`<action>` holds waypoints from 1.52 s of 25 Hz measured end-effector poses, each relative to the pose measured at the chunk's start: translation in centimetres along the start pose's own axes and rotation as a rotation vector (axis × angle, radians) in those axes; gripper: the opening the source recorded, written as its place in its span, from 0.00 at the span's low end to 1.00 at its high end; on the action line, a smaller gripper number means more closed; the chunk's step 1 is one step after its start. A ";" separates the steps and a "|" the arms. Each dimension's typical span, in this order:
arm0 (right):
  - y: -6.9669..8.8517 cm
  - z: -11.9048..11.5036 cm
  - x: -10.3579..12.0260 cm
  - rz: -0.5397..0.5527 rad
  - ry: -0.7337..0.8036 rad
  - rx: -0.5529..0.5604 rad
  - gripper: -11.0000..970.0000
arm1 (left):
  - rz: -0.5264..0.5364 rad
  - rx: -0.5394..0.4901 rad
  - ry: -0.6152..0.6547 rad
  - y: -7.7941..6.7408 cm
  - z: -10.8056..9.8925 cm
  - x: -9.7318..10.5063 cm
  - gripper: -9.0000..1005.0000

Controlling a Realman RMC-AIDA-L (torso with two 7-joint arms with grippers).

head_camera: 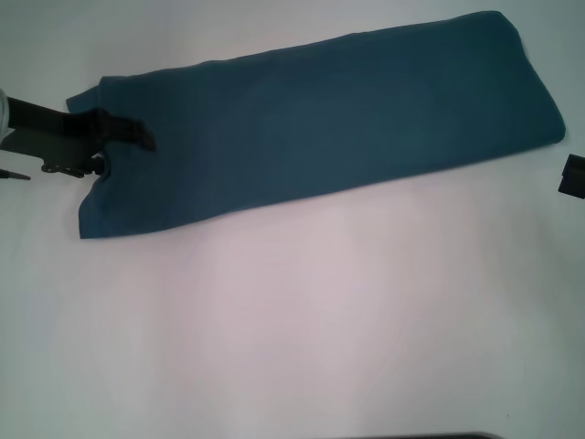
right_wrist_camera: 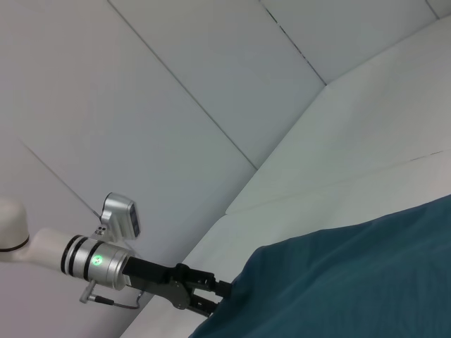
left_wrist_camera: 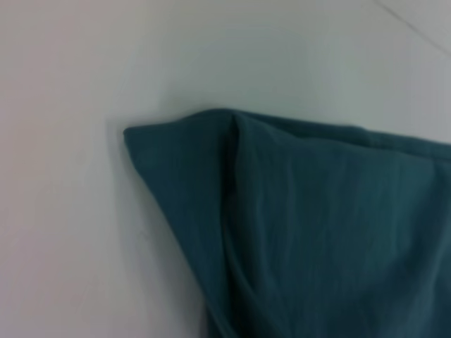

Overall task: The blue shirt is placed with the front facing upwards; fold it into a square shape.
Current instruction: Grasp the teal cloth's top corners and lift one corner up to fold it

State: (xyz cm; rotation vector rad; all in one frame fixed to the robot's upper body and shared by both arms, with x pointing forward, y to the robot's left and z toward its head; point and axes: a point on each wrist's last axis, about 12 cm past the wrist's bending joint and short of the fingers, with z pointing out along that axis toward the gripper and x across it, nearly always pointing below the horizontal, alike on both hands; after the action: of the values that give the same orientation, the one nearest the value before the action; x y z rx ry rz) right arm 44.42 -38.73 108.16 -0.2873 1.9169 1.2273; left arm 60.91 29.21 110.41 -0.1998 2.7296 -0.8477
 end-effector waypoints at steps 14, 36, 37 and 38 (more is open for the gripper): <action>0.0 0.0 -0.2 0.002 -0.003 -0.003 0.94 | 0.111 -0.049 0.056 -1.9 -0.3 -0.3 0.57; 0.0 0.2 -0.6 0.027 0.005 -0.011 0.94 | 0.163 -0.119 0.073 -0.5 -3.2 -0.4 0.06; -0.1 0.2 -0.7 0.030 0.005 -0.012 0.94 | 0.159 -0.126 0.070 -0.3 -3.4 -0.4 0.06; -0.1 0.3 -0.7 0.033 0.005 -0.011 0.94 | 0.155 -0.136 0.066 0.1 -3.7 -0.3 0.06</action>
State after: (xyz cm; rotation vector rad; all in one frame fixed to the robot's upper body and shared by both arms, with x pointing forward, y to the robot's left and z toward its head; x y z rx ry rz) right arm 45.04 -38.70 108.59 -0.2656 1.9264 1.2609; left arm 60.11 31.31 113.31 0.0132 2.8219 -0.6390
